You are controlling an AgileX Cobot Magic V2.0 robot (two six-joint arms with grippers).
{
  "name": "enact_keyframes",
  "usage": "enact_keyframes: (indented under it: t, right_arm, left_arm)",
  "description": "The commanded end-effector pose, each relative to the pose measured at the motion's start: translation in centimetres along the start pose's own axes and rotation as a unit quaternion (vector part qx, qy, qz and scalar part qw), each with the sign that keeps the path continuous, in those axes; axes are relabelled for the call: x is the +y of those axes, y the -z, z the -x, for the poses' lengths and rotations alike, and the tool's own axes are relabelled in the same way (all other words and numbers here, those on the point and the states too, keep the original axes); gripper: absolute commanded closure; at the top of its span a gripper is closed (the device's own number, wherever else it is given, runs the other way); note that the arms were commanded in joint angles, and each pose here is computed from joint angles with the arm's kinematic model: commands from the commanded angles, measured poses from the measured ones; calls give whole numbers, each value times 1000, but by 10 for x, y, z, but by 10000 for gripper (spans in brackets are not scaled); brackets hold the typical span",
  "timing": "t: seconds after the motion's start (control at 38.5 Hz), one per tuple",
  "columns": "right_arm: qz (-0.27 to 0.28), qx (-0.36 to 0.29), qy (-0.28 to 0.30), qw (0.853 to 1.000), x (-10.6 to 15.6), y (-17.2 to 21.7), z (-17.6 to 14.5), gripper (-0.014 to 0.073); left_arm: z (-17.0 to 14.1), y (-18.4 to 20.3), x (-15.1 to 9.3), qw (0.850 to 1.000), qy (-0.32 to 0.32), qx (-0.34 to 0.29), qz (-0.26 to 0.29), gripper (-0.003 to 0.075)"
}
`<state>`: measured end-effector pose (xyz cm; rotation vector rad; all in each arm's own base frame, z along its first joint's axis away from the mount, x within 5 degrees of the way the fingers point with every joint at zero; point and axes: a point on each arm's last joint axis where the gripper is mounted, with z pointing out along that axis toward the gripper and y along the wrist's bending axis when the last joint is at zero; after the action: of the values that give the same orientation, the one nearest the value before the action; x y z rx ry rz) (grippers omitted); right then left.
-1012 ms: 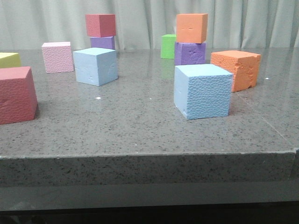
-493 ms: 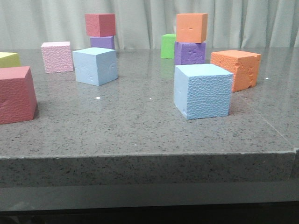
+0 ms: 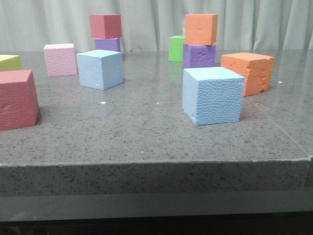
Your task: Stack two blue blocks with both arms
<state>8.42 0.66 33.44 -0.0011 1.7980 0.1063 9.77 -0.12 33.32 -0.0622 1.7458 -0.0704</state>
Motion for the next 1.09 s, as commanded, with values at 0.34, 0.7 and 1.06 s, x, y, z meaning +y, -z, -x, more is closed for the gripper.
enact_keyframes:
  t: [0.34, 0.7, 1.06]
  right_arm:
    - [-1, -48, -4, 999, 1, 2, 18, 219]
    - [-1, -51, -8, 999, 0, -1, 19, -50]
    - [70, 112, -27, 991, 18, -63, 33, -50]
  left_arm:
    - [19, 2, -2, 999, 4, -51, -5, 241]
    - [19, 2, -2, 999, 4, -51, -5, 40]
    - [19, 2, -2, 999, 4, -51, -5, 41]
